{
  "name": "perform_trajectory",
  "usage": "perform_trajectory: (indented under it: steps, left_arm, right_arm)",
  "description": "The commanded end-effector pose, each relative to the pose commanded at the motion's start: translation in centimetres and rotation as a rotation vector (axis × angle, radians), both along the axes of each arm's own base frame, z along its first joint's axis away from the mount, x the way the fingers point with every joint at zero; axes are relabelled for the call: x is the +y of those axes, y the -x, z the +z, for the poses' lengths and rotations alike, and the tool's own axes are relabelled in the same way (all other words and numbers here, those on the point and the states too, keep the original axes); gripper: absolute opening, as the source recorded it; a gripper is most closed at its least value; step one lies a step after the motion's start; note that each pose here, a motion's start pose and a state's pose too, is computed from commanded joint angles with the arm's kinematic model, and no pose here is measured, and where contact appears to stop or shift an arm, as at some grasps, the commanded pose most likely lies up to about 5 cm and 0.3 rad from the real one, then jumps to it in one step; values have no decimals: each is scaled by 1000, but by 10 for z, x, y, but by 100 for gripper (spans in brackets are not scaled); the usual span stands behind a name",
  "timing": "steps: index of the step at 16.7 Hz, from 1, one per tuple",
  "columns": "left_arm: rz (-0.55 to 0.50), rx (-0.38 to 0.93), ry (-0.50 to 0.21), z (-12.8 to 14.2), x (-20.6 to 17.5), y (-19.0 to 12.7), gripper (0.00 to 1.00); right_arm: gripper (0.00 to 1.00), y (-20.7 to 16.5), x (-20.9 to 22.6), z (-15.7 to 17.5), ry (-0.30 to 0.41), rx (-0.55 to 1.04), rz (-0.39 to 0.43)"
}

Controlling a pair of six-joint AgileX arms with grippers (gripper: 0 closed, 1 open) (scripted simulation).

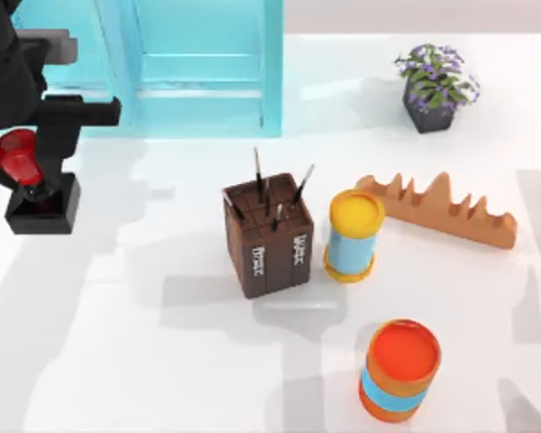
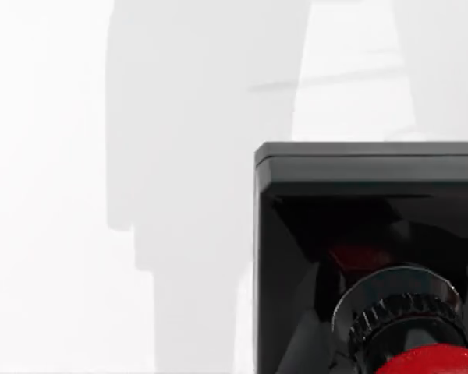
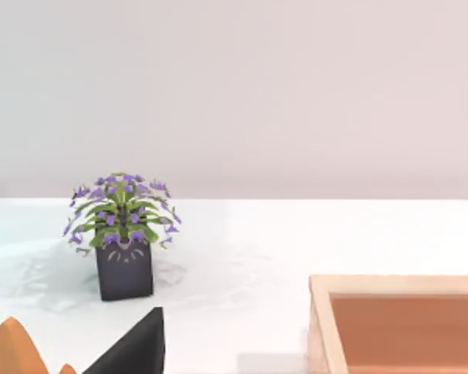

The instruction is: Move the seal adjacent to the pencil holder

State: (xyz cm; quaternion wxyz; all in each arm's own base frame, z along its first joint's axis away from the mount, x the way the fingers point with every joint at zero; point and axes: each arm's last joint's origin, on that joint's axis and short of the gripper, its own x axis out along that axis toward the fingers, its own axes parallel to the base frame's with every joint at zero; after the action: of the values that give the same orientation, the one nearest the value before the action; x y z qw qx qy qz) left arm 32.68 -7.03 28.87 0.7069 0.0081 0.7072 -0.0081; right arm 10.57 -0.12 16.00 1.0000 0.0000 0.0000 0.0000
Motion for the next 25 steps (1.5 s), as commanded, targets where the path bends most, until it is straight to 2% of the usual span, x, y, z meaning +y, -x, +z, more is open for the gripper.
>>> perform_trajectory:
  steps: [7, 12, 16, 25]
  left_arm:
    - [4, 11, -2, -1, -10, -6, 0]
    - [2, -1, 2, 6, -70, -25, 0]
    - [3, -1, 1, 5, -107, -28, 0]
    - [4, -3, 3, -5, -108, -28, 0]
  right_arm:
    - [100, 0, 0, 0, 0, 0, 0]
    - [100, 0, 0, 0, 0, 0, 0]
    - [100, 0, 0, 0, 0, 0, 0]
    - [100, 0, 0, 0, 0, 0, 0]
